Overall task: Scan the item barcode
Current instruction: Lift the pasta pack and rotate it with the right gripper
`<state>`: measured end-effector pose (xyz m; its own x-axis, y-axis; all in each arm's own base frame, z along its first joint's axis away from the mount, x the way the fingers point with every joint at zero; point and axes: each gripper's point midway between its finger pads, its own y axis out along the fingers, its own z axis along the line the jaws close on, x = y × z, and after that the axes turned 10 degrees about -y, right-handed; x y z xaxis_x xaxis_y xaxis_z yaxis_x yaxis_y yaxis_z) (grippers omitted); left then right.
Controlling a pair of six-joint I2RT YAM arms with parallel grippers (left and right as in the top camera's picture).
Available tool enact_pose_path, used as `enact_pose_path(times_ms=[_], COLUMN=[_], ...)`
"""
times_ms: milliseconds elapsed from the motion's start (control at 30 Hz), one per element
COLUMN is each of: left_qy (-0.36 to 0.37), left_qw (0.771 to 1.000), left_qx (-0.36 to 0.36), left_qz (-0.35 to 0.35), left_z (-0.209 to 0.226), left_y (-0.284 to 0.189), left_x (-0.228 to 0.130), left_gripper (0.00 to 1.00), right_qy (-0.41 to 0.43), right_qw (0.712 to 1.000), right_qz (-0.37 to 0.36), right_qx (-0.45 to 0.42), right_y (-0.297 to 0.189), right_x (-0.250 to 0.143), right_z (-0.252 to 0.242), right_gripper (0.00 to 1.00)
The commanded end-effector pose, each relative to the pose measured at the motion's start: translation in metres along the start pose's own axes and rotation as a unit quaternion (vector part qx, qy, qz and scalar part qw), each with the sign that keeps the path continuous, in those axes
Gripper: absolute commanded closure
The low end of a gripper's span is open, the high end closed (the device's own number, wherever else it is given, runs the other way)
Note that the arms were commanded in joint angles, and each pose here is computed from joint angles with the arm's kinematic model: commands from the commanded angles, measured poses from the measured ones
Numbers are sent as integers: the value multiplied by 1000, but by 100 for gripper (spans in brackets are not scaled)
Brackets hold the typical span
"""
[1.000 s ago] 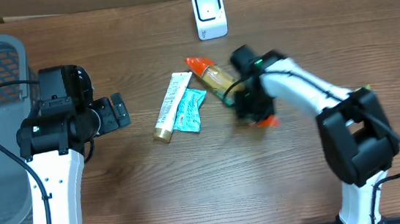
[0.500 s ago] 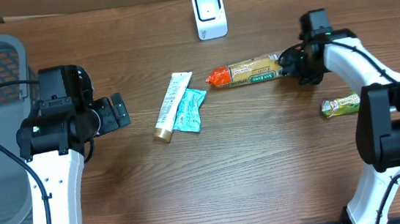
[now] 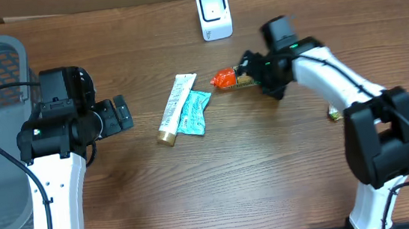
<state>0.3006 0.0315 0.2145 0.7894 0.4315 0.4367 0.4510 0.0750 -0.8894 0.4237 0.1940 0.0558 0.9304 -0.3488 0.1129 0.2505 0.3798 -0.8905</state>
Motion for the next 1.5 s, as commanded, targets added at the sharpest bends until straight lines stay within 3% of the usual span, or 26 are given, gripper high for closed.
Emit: enact_pose_path(times_ms=[0,200,300,467,600,800,867,900,1033,1233,1333,1467], left_qy=[7,7,7,7,7,7,7,7,7,7,7,7], left_qw=[1000,1000,1000,1000,1000,1000,1000,1000,1000,1000,1000,1000], left_qx=[-1,-1,-1,-1,-1,-1,-1,-1,-1,-1,-1,-1], left_qz=[-2,-2,-2,-2,-2,-2,-2,-2,-2,-2,-2,-2], left_z=[1,1,1,1,1,1,1,1,1,1,1,1], left_y=[-1,-1,-1,-1,-1,-1,-1,-1,-1,-1,-1,-1], left_x=[0,0,0,0,0,0,0,0,0,0,0,0], left_gripper=[0,1,1,0,1,1,0,0,0,0,0,1], right_qy=[70,73,63,-10,-157,-339,-379,-388,-354,-288,-267,-268], right_qw=[994,991,992,996,986,926,904,895,897,945,955,950], right_qz=[-76,-95,-93,-50,39,165,193,200,180,147,131,139], right_qx=[-45,-56,-59,-78,-29,-11,-36,-92,-195,-49,-8,73], right_y=[10,38,40,42,42,30,24,19,4,-22,-32,-30], right_x=[18,20,20,2,-28,-80,-88,-83,-56,-19,-4,-11], right_z=[2,2,1,-7,4,-19,-36,-58,-97,-61,-56,-43], right_gripper=[0,8,35,55,60,72,71,67,56,48,25,13])
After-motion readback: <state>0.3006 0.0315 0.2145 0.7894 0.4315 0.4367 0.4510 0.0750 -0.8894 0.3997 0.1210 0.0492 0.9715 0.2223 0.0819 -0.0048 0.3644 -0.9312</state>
